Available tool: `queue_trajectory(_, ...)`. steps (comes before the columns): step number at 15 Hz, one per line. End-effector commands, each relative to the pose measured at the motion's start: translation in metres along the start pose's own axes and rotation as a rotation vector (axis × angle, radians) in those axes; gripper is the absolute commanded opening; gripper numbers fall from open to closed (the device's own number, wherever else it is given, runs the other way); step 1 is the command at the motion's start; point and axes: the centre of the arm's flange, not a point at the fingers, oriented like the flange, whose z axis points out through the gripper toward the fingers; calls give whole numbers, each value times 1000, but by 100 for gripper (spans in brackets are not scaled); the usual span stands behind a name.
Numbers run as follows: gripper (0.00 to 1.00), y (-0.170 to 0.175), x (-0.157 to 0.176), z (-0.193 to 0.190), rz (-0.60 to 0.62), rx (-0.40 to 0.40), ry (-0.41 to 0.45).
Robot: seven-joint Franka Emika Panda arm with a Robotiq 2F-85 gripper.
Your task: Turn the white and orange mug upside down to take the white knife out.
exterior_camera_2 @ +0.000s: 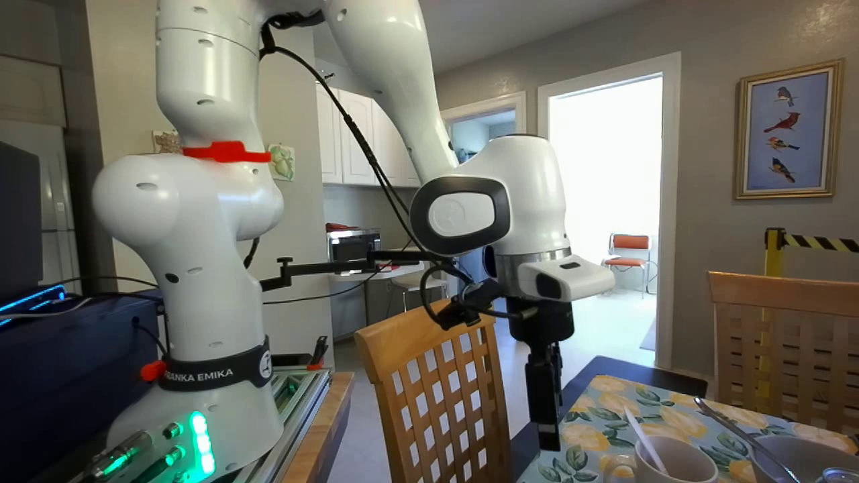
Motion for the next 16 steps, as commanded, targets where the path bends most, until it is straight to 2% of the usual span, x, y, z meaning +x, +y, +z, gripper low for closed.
queue_trajectory(1, 100, 3, 13, 30, 28, -13, 26)
queue_trajectory(5, 100, 2, 19, 46, 39, 6, 46)
queue_trajectory(10, 100, -31, 22, 56, 55, 27, 69)
queue_trajectory(16, 100, -45, 42, 69, 102, -7, 94)
